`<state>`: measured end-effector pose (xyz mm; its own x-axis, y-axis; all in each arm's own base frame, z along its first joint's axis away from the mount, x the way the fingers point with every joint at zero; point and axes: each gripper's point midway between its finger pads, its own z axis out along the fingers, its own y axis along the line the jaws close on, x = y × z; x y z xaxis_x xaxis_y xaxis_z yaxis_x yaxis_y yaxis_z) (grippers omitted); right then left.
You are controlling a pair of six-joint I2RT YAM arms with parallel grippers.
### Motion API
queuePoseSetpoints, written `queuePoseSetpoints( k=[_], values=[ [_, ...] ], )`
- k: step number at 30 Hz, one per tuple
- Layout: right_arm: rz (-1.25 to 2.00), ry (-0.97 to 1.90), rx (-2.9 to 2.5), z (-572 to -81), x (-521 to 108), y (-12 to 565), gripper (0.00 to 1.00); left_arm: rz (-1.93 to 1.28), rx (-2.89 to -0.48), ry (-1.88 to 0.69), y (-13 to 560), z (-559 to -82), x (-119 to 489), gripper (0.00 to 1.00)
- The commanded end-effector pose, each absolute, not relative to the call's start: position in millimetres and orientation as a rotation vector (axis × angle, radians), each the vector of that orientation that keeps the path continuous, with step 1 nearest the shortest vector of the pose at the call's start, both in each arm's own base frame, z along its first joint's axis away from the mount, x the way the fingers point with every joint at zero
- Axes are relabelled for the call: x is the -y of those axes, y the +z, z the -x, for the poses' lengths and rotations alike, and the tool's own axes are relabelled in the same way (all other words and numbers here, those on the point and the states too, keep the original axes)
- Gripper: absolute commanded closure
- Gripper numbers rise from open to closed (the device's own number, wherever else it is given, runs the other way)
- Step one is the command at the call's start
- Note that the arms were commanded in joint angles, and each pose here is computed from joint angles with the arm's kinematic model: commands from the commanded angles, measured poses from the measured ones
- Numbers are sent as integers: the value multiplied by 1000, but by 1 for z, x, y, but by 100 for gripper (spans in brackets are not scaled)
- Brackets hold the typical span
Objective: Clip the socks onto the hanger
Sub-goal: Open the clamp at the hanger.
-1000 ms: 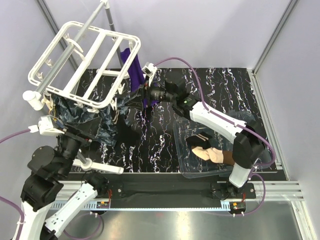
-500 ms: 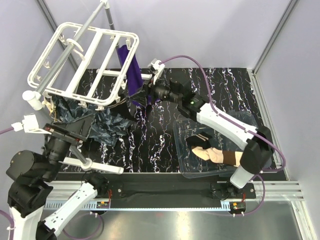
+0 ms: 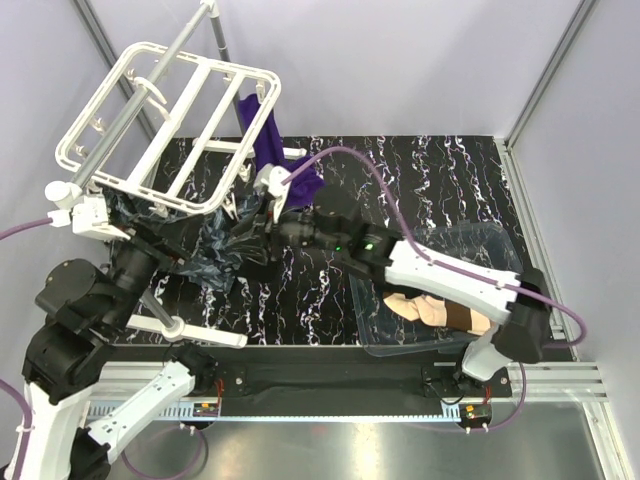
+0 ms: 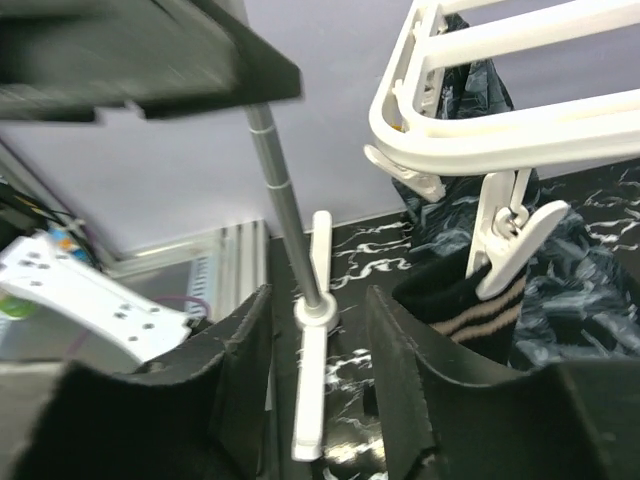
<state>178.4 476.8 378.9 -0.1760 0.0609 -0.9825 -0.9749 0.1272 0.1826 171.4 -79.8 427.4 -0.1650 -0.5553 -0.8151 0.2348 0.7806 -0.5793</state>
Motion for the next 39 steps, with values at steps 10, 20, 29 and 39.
queuePoseSetpoints(
  k=[10,20,29,39],
  values=[
    [857,1075,-1083,-215,-538,382,52,353,-1389,-717,472,-135,36,43],
    [694,828,-1115,-270,-539,372,37,319,-1391,-737,473,-128,39,42],
    [734,754,-1131,-277,-531,363,31,282,-1455,-762,452,-146,61,37],
    [689,745,-1111,-288,-509,375,40,261,-1511,-770,442,-155,74,36]
  ],
)
